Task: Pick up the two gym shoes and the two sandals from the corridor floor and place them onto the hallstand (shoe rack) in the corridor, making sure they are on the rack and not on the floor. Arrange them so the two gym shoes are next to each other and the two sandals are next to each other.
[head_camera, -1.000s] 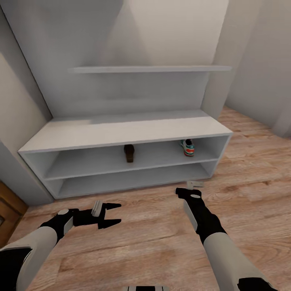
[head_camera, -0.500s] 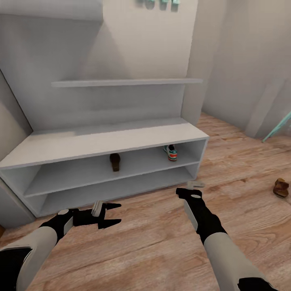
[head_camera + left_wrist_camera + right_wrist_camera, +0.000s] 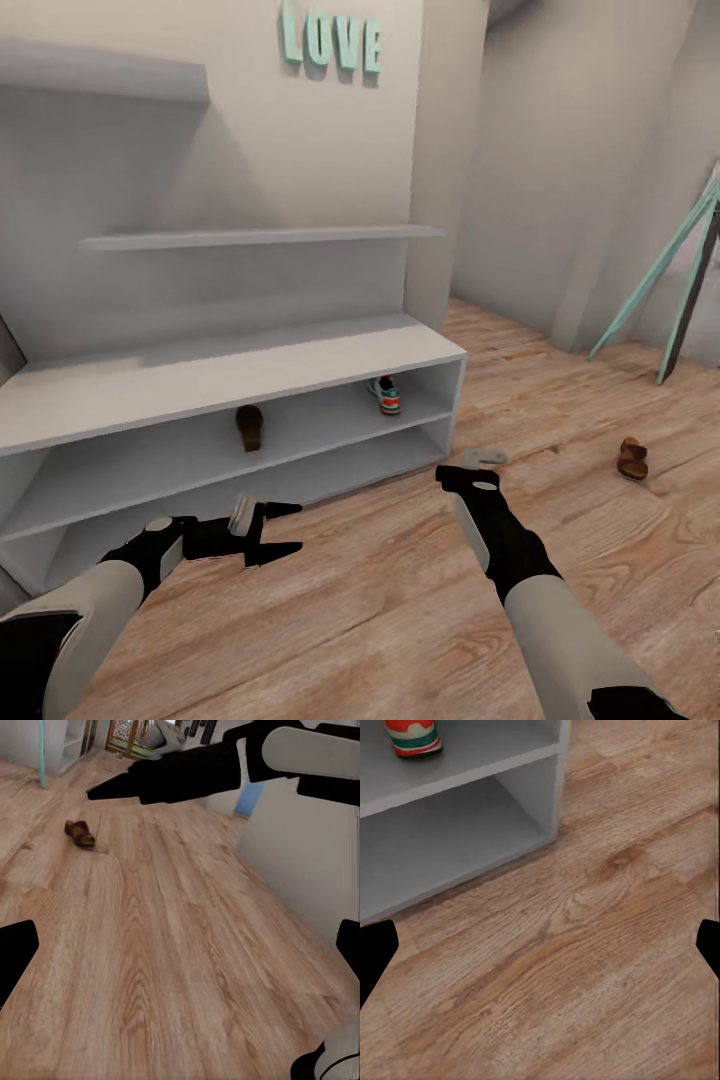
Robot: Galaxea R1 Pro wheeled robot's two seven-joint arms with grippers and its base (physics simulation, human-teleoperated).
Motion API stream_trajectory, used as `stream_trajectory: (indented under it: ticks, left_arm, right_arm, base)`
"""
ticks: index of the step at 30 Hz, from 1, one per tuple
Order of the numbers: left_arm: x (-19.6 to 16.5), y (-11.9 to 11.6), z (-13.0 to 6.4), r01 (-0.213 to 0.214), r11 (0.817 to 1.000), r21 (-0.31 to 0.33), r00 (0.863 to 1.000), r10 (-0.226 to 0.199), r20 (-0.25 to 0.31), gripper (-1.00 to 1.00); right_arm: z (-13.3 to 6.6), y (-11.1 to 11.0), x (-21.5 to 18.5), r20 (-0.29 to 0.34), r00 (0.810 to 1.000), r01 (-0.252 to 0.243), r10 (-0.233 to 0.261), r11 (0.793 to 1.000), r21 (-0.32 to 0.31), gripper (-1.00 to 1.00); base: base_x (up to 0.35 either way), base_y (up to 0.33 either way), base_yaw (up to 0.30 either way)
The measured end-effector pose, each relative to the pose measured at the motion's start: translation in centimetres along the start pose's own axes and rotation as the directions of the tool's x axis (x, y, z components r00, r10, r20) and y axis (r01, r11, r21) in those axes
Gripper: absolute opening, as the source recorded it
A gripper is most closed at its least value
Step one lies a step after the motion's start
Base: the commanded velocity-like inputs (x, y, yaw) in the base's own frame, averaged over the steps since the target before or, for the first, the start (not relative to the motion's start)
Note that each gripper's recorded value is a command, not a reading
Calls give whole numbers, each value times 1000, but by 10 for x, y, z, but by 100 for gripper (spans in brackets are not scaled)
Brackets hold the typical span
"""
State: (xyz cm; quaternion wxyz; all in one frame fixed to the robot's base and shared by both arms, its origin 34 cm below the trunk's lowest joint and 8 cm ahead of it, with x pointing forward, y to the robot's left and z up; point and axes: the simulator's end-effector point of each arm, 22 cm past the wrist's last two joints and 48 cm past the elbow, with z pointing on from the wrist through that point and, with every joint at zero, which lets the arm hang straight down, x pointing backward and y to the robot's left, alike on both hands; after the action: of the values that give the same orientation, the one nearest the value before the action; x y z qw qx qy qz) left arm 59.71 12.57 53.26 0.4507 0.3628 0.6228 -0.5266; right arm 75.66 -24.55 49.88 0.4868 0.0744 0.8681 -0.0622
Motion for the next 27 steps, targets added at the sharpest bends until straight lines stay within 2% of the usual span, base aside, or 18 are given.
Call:
stream_trajectory:
  ticks: [18, 27]
  left_arm:
    - [-45, -22, 2, -90, 996, 9, 996, 90, 21, 100]
    - [-59, -25, 2, -99, 995, 9, 995, 99, 23, 100]
  right_arm:
    - [-35, -3, -55, 92, 996, -17, 17, 1000, -7, 100]
    - [-41, -3, -69, 101, 995, -19, 19, 1000, -8, 100]
  base:
    - [0, 0, -252]
    - [0, 0, -252]
